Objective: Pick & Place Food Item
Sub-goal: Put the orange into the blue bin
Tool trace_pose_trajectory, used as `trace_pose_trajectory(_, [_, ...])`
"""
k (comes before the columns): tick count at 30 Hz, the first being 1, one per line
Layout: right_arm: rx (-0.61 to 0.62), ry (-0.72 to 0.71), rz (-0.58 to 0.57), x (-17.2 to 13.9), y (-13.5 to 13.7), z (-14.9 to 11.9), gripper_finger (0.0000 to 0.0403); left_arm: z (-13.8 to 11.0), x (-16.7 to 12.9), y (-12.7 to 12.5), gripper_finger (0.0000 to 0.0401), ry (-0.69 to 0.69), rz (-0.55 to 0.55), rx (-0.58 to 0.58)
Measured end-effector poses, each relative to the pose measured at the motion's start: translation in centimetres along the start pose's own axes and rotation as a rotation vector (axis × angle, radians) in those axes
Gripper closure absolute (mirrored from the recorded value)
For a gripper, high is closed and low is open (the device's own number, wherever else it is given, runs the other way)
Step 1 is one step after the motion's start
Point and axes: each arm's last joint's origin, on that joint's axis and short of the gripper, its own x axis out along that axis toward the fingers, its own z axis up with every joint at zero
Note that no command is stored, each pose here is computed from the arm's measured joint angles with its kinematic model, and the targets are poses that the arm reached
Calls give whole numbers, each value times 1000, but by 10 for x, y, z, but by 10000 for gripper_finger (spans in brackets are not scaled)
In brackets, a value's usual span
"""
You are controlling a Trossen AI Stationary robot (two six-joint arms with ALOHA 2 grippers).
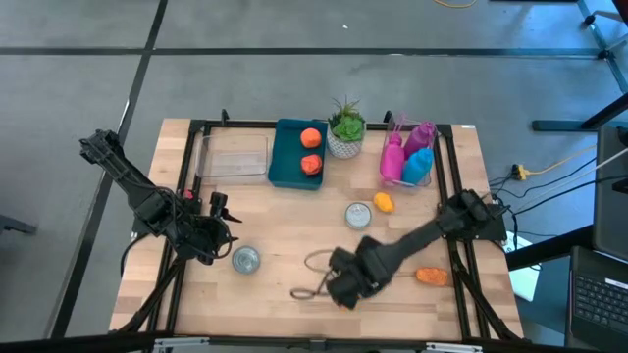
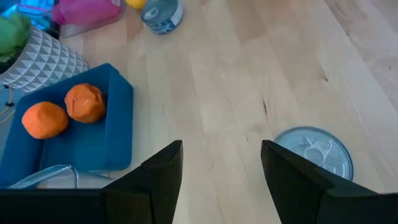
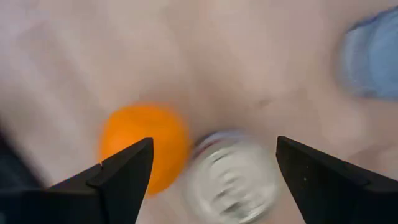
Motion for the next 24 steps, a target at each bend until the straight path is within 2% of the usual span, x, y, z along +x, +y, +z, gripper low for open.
trace_pose_trajectory(3, [29, 0, 30, -2, 8, -10, 67, 5, 1, -1, 194, -38, 7, -24])
trace_pose_trajectory(7, [42, -24, 79, -3, 14, -11, 67, 12, 7, -7, 194, -65, -2, -35])
trace_pose_trajectory(15, [41, 53, 192, 10, 29, -9, 66, 13, 24, -20, 194, 12, -22, -7])
trace_pose_trajectory(20, [42, 69, 184, 23, 35, -11, 66, 13, 31, -25, 194, 43, -20, 20])
trace_pose_trajectory(24, [41, 157, 168, 46, 41, -14, 66, 13, 34, -27, 194, 53, -24, 27])
